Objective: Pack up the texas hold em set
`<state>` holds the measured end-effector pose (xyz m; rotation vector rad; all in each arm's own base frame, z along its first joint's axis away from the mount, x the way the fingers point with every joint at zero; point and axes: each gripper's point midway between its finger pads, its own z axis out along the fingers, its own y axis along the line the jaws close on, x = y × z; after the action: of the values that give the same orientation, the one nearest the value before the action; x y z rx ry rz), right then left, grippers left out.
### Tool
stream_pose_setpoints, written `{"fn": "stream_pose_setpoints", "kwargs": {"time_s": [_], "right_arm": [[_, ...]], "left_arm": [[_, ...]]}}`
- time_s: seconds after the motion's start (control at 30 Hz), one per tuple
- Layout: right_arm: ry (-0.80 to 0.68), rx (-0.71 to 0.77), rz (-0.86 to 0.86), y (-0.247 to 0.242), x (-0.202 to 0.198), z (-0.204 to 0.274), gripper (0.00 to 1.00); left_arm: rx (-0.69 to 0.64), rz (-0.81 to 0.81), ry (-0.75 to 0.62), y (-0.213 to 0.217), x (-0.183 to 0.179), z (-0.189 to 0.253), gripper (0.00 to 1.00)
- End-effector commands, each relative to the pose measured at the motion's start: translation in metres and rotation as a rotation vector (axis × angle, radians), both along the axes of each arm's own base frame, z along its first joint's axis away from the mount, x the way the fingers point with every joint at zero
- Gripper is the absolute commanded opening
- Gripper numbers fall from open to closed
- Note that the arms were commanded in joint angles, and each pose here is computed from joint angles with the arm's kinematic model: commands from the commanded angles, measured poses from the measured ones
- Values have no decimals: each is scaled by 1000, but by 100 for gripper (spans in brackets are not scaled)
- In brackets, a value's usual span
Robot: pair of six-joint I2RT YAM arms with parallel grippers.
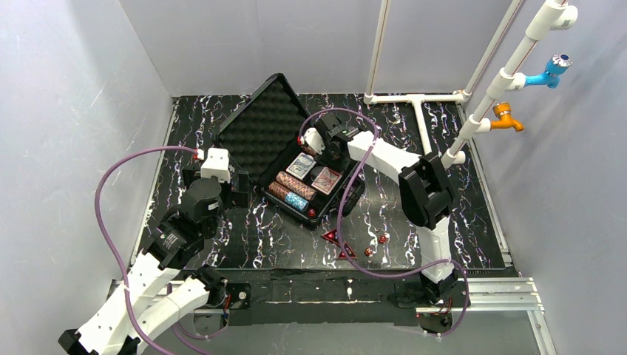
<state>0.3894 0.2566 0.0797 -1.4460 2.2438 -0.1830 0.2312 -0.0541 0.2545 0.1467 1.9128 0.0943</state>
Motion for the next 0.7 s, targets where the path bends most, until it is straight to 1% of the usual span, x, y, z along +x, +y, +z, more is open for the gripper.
{"fn": "stream_pose_setpoints", "kwargs": {"time_s": [0.0,0.3,0.67], "right_arm": [[-35,101,71,19,18,25,1],[35,96,94,18,20,12,1],[66,114,96,24,23,2,1]], "left_arm": [[11,24,-13,5,1,1,98],[20,20,-2,4,3,-2,98],[27,18,7,3,4,-4,98]]}}
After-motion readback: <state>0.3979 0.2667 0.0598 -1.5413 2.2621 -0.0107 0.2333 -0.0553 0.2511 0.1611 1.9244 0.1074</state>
